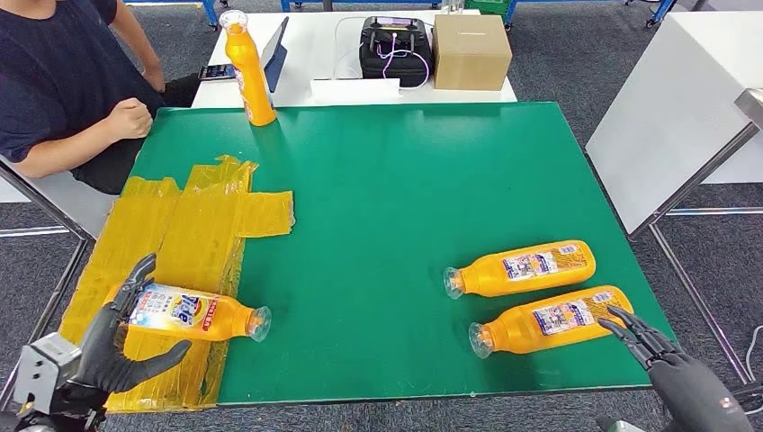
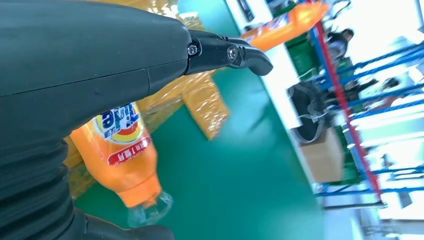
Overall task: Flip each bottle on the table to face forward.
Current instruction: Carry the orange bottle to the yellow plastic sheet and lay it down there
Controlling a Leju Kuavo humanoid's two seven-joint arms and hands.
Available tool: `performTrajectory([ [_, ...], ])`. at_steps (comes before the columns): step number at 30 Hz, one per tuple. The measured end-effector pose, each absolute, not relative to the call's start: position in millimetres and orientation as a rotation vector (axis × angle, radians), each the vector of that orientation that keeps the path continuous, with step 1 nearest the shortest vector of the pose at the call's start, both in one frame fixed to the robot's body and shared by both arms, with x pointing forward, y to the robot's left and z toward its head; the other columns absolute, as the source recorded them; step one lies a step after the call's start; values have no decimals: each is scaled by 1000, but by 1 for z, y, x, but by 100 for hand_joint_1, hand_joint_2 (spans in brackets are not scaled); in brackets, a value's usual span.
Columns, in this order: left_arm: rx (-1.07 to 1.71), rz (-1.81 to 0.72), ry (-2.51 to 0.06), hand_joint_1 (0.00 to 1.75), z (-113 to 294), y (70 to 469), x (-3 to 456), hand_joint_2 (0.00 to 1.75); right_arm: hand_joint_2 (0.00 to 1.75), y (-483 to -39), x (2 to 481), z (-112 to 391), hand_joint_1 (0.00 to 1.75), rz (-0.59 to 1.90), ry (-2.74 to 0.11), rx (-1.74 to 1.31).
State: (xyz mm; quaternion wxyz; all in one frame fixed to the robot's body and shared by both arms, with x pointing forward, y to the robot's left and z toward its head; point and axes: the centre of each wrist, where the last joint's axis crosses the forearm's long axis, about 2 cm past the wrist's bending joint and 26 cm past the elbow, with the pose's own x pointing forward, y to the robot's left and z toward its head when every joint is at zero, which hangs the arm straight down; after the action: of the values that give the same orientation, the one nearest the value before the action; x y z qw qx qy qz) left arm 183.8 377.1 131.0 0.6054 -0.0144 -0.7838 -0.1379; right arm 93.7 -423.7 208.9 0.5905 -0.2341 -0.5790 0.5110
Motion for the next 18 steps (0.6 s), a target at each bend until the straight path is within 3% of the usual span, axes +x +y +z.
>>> performTrajectory([
  [18, -89, -265, -1874, 0, 143, 363, 191, 175, 175, -472, 128, 189, 0, 1229, -1076, -688],
])
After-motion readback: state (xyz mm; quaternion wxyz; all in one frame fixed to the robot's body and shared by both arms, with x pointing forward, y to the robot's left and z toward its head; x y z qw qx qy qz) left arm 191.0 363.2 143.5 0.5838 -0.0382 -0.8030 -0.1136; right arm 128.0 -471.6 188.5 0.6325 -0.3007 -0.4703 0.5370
